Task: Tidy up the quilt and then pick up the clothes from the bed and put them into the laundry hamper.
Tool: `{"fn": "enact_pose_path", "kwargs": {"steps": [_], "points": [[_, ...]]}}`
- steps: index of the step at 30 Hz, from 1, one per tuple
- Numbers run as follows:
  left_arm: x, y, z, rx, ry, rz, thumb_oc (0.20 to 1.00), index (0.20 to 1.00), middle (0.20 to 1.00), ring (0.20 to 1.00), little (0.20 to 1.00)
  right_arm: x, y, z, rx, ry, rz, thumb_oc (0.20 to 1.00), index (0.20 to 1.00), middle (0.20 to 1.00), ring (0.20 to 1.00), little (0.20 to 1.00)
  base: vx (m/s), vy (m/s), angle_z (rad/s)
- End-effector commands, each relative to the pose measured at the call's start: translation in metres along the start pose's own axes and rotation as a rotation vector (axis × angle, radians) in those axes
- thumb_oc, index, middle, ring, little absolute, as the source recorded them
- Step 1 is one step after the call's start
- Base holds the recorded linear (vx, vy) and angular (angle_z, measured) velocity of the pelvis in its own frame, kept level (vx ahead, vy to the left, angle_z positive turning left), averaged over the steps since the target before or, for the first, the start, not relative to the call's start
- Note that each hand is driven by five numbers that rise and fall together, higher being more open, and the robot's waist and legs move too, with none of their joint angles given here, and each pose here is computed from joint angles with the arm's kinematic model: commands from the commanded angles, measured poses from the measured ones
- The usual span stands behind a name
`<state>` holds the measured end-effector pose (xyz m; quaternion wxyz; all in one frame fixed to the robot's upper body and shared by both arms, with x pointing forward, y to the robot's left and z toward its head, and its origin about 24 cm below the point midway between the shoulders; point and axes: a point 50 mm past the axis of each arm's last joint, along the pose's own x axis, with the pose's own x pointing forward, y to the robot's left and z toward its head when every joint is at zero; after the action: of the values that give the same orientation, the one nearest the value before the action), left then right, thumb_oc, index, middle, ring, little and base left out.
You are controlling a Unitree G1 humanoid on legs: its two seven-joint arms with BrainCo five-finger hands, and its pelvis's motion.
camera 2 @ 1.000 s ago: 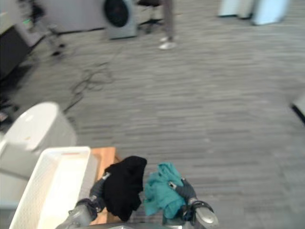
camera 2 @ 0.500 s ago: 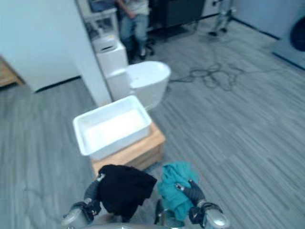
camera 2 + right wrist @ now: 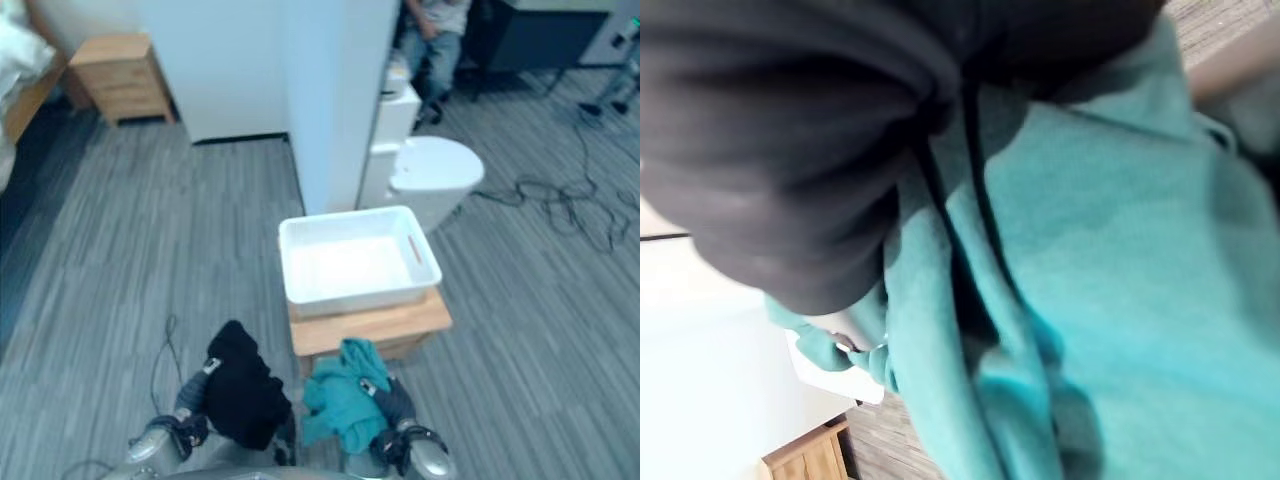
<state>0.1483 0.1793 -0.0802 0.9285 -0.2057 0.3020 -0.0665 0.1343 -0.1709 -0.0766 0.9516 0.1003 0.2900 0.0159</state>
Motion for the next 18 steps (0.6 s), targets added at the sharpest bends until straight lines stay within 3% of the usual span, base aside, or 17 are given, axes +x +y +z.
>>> {"fn": "enact_pose_path", "kwargs": {"steps": [1,10,12,13,15,18], "points": [[0.003,-0.016,0.032,0.047,-0.174,-0.074,0.2,0.2,0.2,0.2,0.2,0.006,0.01,0.033,0.01,-0.187,0.045,0.2,0.2,0.2,0.2,0.2,0.07,-0.167,0.8],[-0.002,-0.025,0.043,0.073,-0.23,-0.073,0.2,0.2,0.2,0.2,0.2,0.005,-0.007,0.045,0.055,-0.237,-0.088,0.2,0.2,0.2,0.2,0.2,0.06,-0.079,0.11],[-0.004,-0.026,0.042,0.074,-0.219,-0.066,0.2,0.2,0.2,0.2,0.2,0.0,-0.027,0.059,0.073,-0.316,-0.219,0.2,0.2,0.2,0.2,0.2,0.12,-0.101,0.0],[-0.008,-0.023,0.041,0.064,-0.209,-0.037,0.2,0.2,0.2,0.2,0.2,-0.011,-0.052,0.086,0.053,-0.433,-0.385,0.2,0.2,0.2,0.2,0.2,0.14,-0.132,-0.04],[-0.017,-0.016,0.041,0.066,-0.198,0.001,0.2,0.2,0.2,0.2,0.2,-0.029,-0.076,0.12,0.052,-0.562,-0.523,0.2,0.2,0.2,0.2,0.2,0.1,-0.127,-0.13],[-0.025,-0.007,0.041,0.073,-0.176,0.036,0.2,0.2,0.2,0.2,0.2,-0.049,-0.092,0.154,0.012,-0.681,-0.596,0.2,0.2,0.2,0.2,0.2,0.07,-0.089,-0.11]]}}
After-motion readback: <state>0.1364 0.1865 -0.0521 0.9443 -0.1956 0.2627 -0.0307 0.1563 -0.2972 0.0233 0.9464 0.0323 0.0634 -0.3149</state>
